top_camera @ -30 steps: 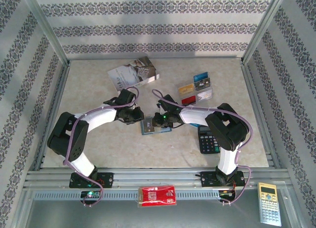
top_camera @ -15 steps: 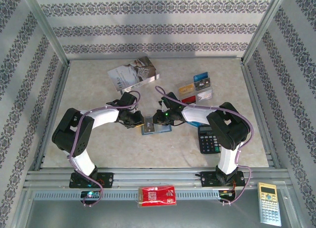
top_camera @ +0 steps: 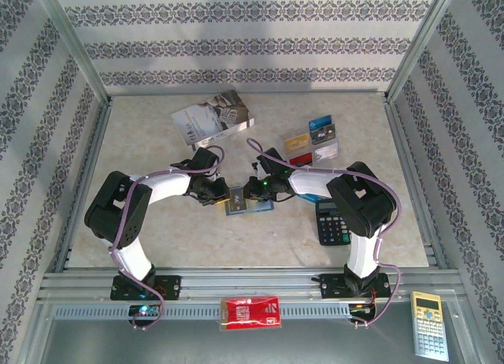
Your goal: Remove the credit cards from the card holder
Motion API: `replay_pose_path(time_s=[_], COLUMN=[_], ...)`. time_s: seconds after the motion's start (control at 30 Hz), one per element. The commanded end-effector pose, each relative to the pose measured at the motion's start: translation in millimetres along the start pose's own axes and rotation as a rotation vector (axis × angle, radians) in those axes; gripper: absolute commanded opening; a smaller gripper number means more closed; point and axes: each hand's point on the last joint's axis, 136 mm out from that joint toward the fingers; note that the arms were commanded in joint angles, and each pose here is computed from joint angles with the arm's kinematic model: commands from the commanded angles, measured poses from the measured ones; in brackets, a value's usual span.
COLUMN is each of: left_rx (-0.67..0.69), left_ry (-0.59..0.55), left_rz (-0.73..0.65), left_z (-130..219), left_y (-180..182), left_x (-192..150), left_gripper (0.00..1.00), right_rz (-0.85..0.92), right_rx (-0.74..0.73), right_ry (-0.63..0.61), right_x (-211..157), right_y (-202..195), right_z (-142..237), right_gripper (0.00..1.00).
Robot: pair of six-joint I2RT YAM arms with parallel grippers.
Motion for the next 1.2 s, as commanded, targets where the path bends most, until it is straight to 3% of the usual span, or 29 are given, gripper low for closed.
replay_pose_path(time_s=[0.0, 0.73, 1.17], left_rx=[0.045, 0.065, 0.104], left_ry=[0.024, 0.039, 0.012], left_rz=[-0.005, -0.012, -0.005], left_z=[-9.7, -12.7, -7.5], left_y=[12.0, 17.4, 22.2], left_x=[-7.1, -9.6, -4.9], left_gripper=[0.14, 0.11, 0.11], right_rz=[-0.005, -0.041, -0.012], right_rx=[0.03, -0.003, 0.011], right_ry=[0.0, 0.013, -0.021], right_x=[3.5, -0.5, 4.0], right_y=[4.5, -9.8, -3.3], right_z=[-1.2, -8.6, 0.7], right_gripper=[0.16, 0.16, 0.03])
Point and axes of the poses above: each hand's point on the last joint's axis, 136 mm out from that joint toward the fingers, its own z axis back along the fingers, its own y axis along the line the jaws close on, x = y × z, and after that the axes turned 5 degrees about z, right-handed
